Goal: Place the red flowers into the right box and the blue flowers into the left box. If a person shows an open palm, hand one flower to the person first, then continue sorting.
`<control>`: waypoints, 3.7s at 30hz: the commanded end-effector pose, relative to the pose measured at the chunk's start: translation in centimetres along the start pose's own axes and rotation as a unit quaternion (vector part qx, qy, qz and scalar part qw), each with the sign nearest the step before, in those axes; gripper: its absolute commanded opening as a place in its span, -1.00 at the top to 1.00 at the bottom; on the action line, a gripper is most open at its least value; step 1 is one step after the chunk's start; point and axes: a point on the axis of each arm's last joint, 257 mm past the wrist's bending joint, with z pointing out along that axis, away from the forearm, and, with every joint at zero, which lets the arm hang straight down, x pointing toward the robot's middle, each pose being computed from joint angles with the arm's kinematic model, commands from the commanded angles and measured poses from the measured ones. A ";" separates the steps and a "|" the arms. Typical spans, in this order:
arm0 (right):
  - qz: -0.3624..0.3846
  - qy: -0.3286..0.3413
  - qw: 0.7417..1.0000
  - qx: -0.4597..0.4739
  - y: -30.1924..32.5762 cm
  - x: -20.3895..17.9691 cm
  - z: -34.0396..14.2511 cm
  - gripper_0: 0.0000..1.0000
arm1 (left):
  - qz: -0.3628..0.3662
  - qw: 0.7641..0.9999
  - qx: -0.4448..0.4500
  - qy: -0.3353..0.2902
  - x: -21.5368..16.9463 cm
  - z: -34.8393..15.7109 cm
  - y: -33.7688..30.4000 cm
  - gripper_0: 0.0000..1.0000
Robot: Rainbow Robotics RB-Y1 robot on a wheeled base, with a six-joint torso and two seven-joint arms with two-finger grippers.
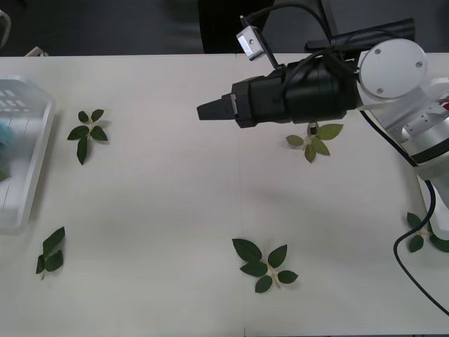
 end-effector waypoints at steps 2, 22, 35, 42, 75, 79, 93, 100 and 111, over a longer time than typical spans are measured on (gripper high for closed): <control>-0.057 0.022 0.998 0.023 -3.7 0.7 -4.3 -0.93 | 0.011 0.999 -0.047 0.013 0.6 0.1 2.0 1.00; -0.256 0.139 0.956 0.039 -10.3 6.7 -15.5 -0.93 | 0.003 0.999 -0.039 0.014 1.9 1.8 2.0 -0.53; -0.265 0.153 0.951 0.048 -10.3 6.2 -20.3 -0.93 | 0.021 0.999 0.032 -0.009 0.4 0.5 -0.8 -1.00; -0.257 0.135 0.956 0.036 -8.9 6.0 -21.0 -0.93 | 0.049 0.998 0.047 -0.015 -0.6 -1.4 -2.9 -1.00; -0.255 0.124 0.958 0.038 -8.6 6.6 -20.5 -0.94 | 0.095 0.983 0.138 -0.079 -3.8 -3.1 -12.2 -1.00; -0.256 0.123 0.958 0.038 -8.6 6.5 -20.5 -0.94 | 0.114 0.975 0.151 -0.112 -4.9 -2.8 -15.0 -1.00; -0.255 0.124 0.958 0.038 -8.6 6.6 -20.5 -0.94 | 0.223 0.931 0.248 -0.148 -2.9 -6.6 -29.3 -1.00; -0.255 0.123 0.958 0.038 -8.6 6.6 -20.5 -0.93 | 0.279 0.900 0.310 -0.128 1.1 -9.6 -36.1 -1.00; -0.255 0.122 0.959 0.037 -8.5 6.5 -20.5 -0.94 | 0.352 0.852 0.350 -0.168 2.4 -17.6 -39.1 -1.00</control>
